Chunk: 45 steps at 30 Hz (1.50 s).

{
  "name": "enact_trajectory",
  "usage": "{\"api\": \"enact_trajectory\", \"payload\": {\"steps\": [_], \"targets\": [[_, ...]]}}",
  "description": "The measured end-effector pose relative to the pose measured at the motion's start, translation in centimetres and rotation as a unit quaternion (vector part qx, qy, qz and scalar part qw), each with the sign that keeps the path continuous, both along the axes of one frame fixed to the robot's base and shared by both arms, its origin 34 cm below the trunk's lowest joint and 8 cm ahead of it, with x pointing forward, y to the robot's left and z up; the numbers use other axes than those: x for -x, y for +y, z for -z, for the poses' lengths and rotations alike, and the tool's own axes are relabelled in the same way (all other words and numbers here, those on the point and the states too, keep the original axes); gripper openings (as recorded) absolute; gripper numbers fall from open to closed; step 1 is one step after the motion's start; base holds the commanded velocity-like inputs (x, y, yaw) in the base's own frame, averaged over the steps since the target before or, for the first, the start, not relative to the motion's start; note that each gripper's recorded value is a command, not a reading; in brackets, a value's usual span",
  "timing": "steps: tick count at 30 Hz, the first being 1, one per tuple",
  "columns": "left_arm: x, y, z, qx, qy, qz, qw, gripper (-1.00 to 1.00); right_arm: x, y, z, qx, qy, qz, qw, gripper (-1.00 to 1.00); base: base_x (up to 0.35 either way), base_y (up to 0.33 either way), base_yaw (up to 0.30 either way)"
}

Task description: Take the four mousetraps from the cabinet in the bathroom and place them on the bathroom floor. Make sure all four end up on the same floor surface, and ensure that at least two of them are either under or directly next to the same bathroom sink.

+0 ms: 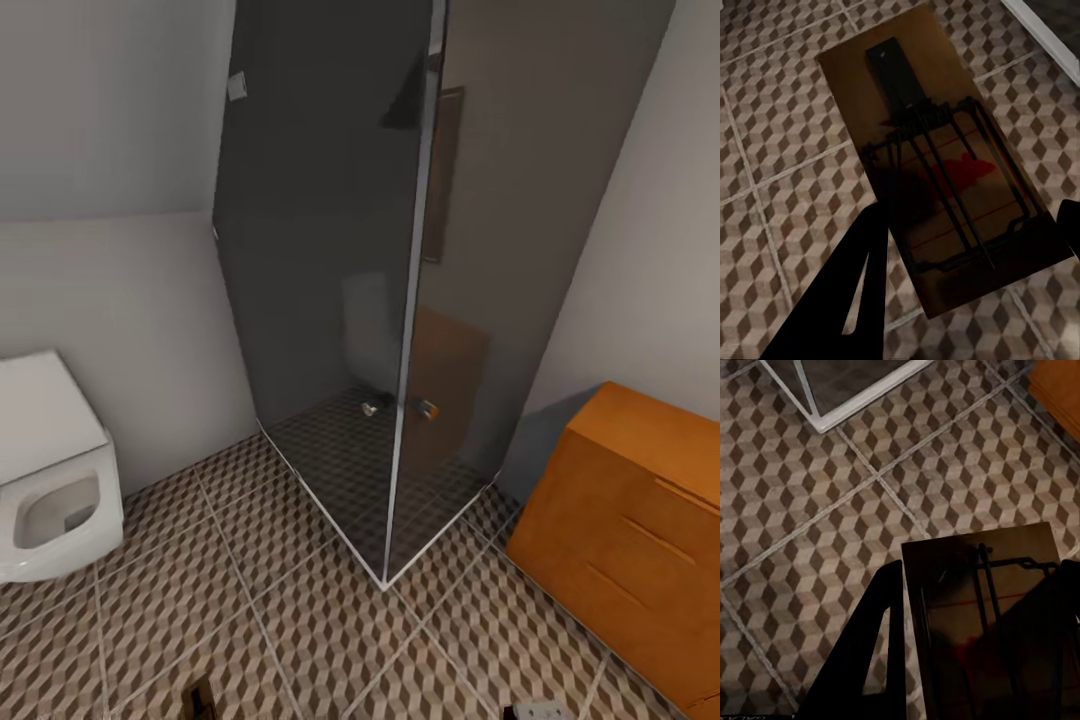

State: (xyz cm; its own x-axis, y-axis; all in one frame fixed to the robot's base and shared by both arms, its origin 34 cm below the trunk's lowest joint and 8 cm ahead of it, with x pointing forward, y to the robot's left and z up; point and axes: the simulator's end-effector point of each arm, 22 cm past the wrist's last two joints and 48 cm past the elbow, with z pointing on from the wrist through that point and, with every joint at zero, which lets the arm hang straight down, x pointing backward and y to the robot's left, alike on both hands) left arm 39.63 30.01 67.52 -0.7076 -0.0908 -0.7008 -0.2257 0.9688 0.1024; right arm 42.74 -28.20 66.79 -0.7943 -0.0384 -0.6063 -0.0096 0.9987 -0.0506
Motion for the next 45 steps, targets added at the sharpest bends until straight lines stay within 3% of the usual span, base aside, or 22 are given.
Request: {"api": "enact_trajectory", "payload": {"steps": [45], "targets": [[0.00, 0.00, 0.00, 0.000, 0.000, 0.000, 1.0000, -1.00, 0.00, -0.03, 0.00, 0.000, 0.000, 0.000, 1.0000, -1.00, 0.000, 0.000, 0.256]]}}
